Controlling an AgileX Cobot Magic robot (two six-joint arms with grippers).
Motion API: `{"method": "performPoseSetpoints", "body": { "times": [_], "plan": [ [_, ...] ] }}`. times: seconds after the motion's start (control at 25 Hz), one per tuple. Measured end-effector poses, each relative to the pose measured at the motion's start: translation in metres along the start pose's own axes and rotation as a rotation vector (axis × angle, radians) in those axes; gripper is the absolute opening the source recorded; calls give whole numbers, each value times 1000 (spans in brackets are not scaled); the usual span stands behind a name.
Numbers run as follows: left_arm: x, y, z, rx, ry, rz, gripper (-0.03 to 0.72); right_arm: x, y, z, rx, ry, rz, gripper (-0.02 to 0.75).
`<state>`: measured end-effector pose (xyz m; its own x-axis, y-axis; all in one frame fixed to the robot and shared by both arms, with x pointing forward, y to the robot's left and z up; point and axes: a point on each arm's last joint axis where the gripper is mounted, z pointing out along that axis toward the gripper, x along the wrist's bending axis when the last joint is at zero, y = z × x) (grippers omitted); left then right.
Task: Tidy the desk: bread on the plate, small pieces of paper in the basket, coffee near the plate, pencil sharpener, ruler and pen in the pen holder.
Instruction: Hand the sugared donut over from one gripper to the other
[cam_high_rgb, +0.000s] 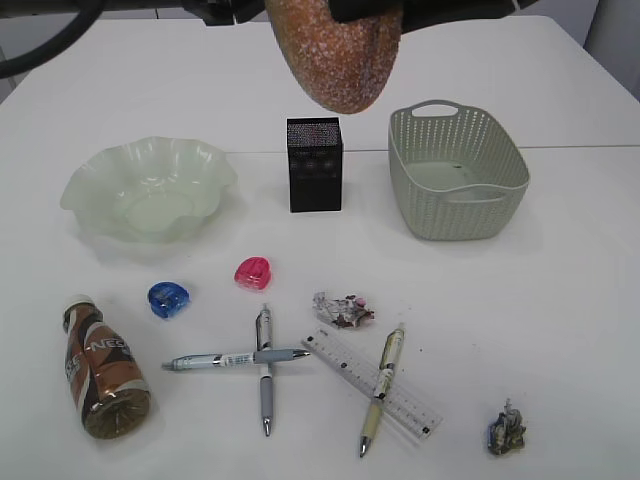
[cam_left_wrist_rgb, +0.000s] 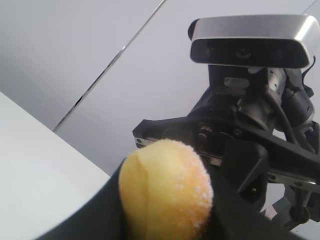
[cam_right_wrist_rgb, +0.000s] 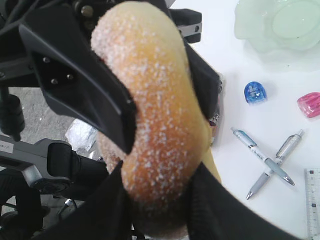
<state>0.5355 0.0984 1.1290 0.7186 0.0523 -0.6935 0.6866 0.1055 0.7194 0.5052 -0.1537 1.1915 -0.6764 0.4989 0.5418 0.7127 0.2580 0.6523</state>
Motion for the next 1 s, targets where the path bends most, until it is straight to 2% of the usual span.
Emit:
{"method": "performPoseSetpoints", "body": {
  "times": [0.12, 0.2, 0.32, 0.44, 0.52, 0.64, 0.84, 1.0],
  "plan": [
    [0, 0, 0, 0, 0, -1, 233, 0, 0, 0, 0, 0, 0, 216],
    [0, 0, 0, 0, 0, -1, 232, 0, 0, 0, 0, 0, 0, 254],
    [0, 0, 0, 0, 0, -1, 232, 0, 0, 0, 0, 1, 30, 389],
    [0, 0, 0, 2, -1, -1, 230, 1, 0, -1, -4, 1, 71, 570],
    [0, -1, 1, 9, -1, 1, 230, 1, 0, -1, -7, 3, 100, 633],
    [0, -1, 1, 9, -1, 1, 230, 1, 1, -1, -8, 5, 113, 646],
    [0, -1, 1, 9, -2, 1, 230, 1, 1, -1, -8, 5, 117, 594],
    [0, -1, 1, 9, -2, -1, 230, 1, 1, -1, -8, 5, 123, 588]
  ]
}}
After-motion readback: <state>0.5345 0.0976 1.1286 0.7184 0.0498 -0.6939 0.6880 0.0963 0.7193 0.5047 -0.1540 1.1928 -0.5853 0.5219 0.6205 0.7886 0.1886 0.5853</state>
